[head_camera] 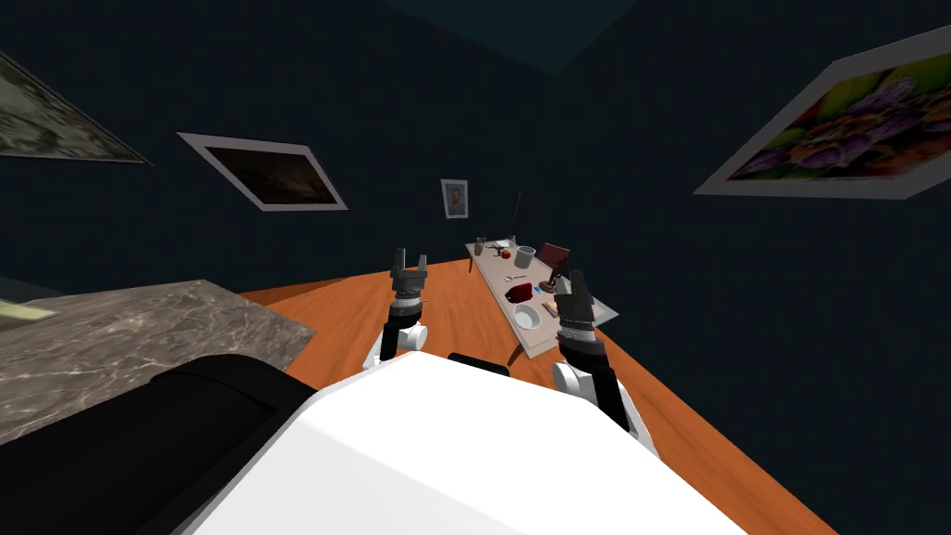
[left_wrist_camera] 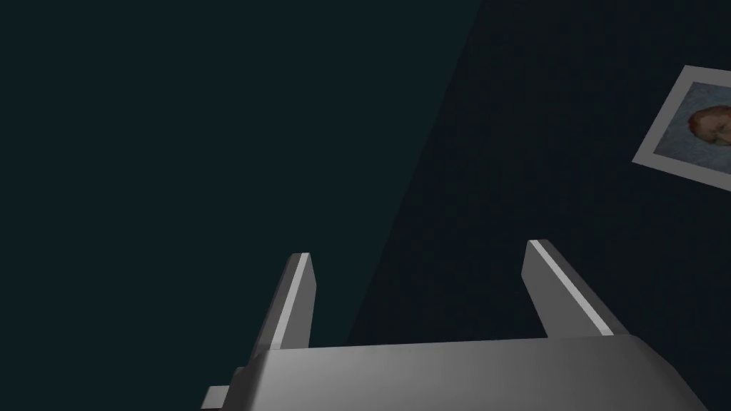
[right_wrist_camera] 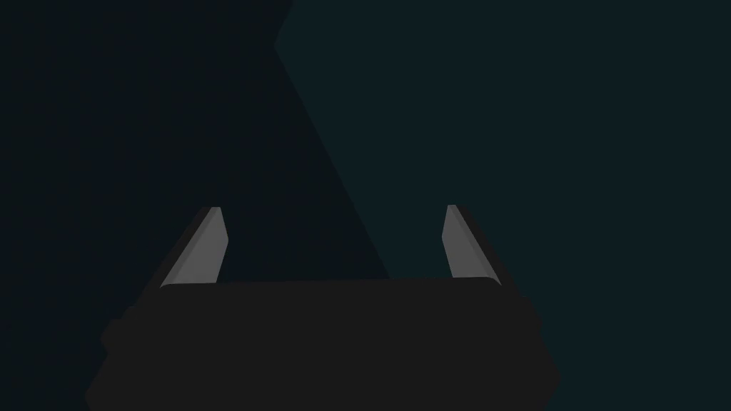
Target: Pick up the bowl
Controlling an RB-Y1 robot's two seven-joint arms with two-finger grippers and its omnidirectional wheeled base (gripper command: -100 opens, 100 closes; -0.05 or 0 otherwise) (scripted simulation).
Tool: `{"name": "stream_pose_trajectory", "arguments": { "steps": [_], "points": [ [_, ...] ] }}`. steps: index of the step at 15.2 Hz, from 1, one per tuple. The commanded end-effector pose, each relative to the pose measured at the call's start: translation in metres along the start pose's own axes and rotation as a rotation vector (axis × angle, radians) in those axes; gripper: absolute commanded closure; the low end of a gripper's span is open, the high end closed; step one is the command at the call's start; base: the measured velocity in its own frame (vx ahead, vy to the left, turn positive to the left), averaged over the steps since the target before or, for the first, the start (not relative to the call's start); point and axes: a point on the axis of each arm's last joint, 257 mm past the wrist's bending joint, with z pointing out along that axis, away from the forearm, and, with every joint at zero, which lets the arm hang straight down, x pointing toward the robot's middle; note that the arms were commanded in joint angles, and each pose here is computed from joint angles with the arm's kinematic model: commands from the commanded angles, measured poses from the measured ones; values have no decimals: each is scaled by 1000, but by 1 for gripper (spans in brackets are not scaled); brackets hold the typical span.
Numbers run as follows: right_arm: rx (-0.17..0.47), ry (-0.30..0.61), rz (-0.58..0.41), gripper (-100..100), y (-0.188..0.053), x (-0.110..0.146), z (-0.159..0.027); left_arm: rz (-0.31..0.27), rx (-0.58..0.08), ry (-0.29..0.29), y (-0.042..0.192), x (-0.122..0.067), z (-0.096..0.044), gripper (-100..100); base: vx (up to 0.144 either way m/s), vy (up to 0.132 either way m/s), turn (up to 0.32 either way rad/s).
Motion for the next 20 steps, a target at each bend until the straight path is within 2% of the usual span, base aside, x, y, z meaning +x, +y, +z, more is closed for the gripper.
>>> {"name": "stream_pose_trajectory", "arguments": {
  "steps": [1,4,5,6,7,8,9,10,11,12,13,14,16,17,19,20],
  "points": [
    [47,68,-40,-100,-23,18,-8,0,0,0,0,0,0,0,24,27,87],
    [106,166,-102,-100,-53,43,-19,0,0,0,0,0,0,0,28,33,115],
    [114,167,-102,-100,-57,43,-20,0,0,0,0,0,0,0,27,39,79],
    [141,219,-137,-100,-72,55,-27,0,0,0,0,0,0,0,24,38,97],
    [149,221,-138,-100,-75,55,-29,0,0,0,0,0,0,0,18,32,83],
    [174,275,-176,-100,-90,67,-37,0,0,0,0,0,0,0,17,34,111],
    [184,277,-177,-100,-95,67,-39,0,0,0,0,0,0,0,21,33,92],
    [218,335,-218,-100,-114,77,-51,0,0,0,0,0,0,0,27,34,111],
    [220,335,-218,-100,-115,77,-51,0,0,0,0,0,0,0,24,31,91],
    [249,394,-262,-100,-132,87,-63,0,0,0,0,0,0,0,25,37,120],
    [256,395,-263,-100,-135,87,-65,0,0,0,0,0,0,0,25,35,107],
    [273,453,-307,-100,-148,96,-76,0,0,0,0,0,0,0,29,38,127],
    [292,457,-310,-100,-156,95,-81,0,0,0,0,0,0,0,22,27,62],
    [312,517,-357,-100,-170,103,-94,0,0,0,0,0,0,0,21,24,73],
    [327,521,-359,-100,-176,102,-98,0,0,0,0,0,0,0,15,21,69],
    [353,584,-410,-100,-193,107,-115,0,0,0,0,0,0,0,15,24,91]
  ]
}}
